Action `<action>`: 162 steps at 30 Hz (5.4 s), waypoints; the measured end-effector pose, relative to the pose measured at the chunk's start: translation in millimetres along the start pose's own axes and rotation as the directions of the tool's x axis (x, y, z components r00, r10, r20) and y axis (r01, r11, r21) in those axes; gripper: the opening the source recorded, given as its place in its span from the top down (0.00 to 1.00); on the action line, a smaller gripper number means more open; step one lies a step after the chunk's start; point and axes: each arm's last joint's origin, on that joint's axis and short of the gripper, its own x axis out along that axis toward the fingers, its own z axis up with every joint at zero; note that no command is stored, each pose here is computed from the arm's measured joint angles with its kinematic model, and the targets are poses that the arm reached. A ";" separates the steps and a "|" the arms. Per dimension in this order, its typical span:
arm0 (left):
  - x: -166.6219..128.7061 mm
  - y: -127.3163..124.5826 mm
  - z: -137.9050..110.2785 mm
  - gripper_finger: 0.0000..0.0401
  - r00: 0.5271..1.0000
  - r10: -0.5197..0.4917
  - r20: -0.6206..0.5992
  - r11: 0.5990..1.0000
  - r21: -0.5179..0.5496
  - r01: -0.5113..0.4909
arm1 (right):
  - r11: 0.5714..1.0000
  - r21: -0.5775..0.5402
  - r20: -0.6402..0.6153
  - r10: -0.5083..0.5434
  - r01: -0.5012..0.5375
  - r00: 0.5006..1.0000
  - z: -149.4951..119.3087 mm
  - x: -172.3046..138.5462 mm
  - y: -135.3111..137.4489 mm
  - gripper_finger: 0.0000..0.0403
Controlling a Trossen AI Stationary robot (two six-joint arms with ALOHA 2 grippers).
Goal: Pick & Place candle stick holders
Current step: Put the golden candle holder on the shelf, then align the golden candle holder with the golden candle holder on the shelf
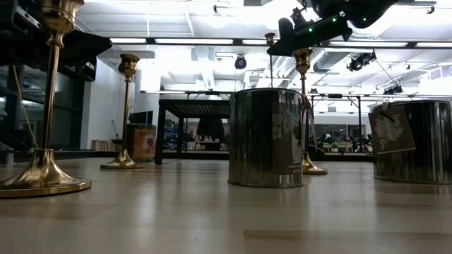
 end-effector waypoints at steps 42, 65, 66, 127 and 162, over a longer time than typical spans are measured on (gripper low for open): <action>0.0 0.0 0.0 1.00 1.000 0.000 0.000 1.000 0.000 0.000 | 0.999 0.040 -0.035 -0.016 0.017 0.999 -2.6 -0.3 4.9 0.55; 0.0 0.0 0.0 1.00 1.000 0.000 0.000 1.000 0.000 0.000 | 1.000 0.007 -0.287 0.006 -0.005 0.958 -1.5 -47.6 45.2 0.41; 0.0 0.0 0.0 1.00 1.000 0.000 0.000 1.000 0.000 0.000 | 1.000 0.006 -0.302 0.020 -0.019 0.953 -1.7 -51.0 49.0 0.41; 0.0 0.0 0.0 1.00 1.000 0.000 0.000 1.000 0.000 0.000 | 0.958 0.156 -0.627 0.286 -0.243 0.725 -118.1 -115.7 207.3 0.26; 0.0 0.0 0.0 1.00 1.000 0.000 0.000 1.000 0.000 0.000 | 0.965 0.138 -0.605 0.261 -0.223 0.752 -124.0 -101.1 209.6 0.65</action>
